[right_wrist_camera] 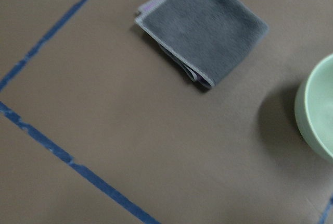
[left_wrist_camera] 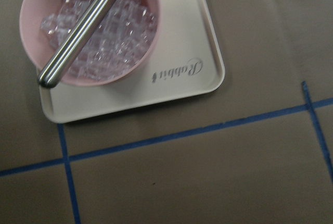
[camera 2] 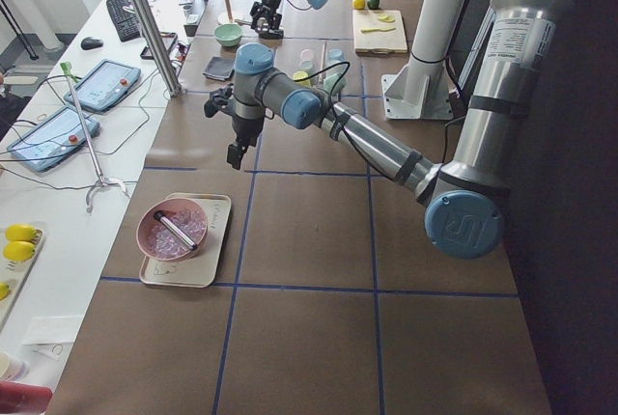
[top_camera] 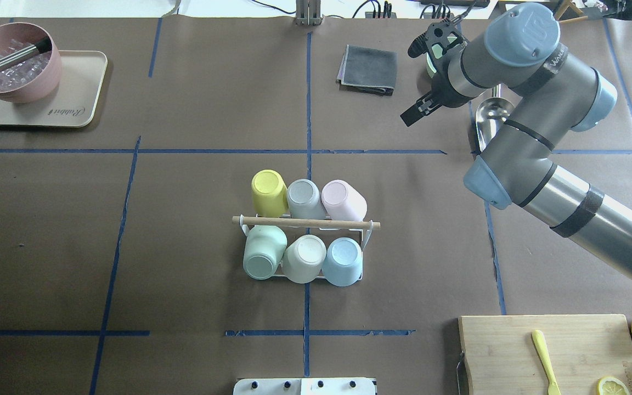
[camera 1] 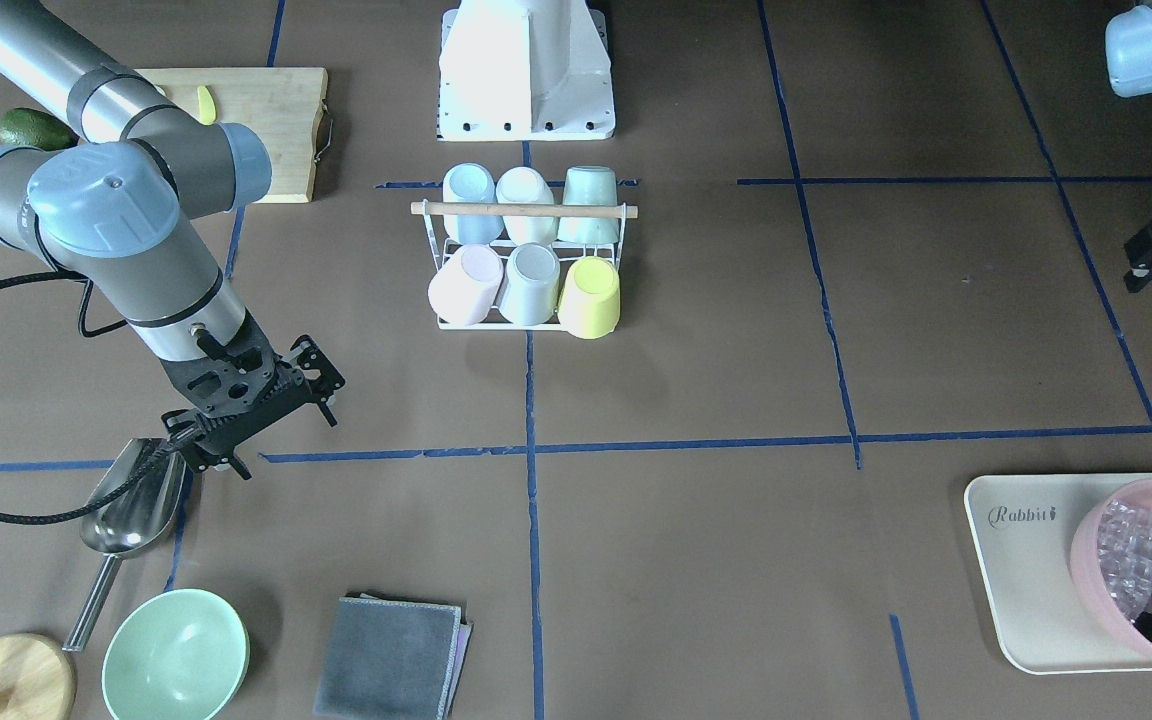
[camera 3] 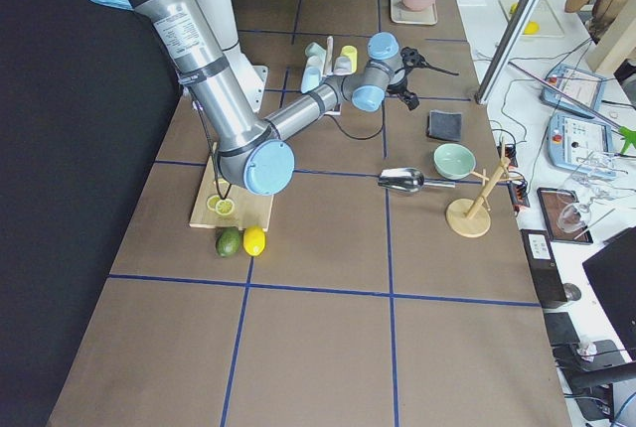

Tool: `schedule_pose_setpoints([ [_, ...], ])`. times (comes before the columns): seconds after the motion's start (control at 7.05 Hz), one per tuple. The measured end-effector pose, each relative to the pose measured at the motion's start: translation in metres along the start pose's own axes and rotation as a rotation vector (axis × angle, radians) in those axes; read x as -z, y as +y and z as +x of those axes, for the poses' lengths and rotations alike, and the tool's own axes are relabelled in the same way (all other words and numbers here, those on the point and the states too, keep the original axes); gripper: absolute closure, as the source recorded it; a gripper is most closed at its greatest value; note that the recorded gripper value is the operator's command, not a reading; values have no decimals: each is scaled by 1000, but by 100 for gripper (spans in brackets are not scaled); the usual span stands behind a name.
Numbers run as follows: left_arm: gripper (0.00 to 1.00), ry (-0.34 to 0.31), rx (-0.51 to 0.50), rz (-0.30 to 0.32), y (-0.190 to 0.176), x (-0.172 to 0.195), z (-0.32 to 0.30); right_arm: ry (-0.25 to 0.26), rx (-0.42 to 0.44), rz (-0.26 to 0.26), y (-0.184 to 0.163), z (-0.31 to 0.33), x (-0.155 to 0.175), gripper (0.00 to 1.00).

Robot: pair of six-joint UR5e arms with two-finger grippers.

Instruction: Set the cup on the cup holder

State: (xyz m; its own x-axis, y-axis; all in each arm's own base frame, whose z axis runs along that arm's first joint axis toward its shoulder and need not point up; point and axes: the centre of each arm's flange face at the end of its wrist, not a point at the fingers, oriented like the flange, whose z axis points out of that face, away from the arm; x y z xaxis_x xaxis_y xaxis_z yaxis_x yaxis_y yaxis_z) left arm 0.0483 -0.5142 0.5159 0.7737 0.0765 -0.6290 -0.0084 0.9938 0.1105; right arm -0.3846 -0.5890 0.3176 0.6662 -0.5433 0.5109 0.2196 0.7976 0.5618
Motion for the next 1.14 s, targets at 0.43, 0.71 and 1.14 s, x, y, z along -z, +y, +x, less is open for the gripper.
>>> schedule_pose_setpoints([
  [0.43, 0, 34, 67, -40, 12, -10, -106, 18, -76, -138, 18, 25, -9, 0],
  [0.71, 0, 57, 96, -55, 35, -15, -149, -45, -175, -204, 41, 78, -2, 0],
  [1.14, 0, 55, 203, -94, 51, 4, -173, -102, -478, -258, 119, 237, 49, 0],
])
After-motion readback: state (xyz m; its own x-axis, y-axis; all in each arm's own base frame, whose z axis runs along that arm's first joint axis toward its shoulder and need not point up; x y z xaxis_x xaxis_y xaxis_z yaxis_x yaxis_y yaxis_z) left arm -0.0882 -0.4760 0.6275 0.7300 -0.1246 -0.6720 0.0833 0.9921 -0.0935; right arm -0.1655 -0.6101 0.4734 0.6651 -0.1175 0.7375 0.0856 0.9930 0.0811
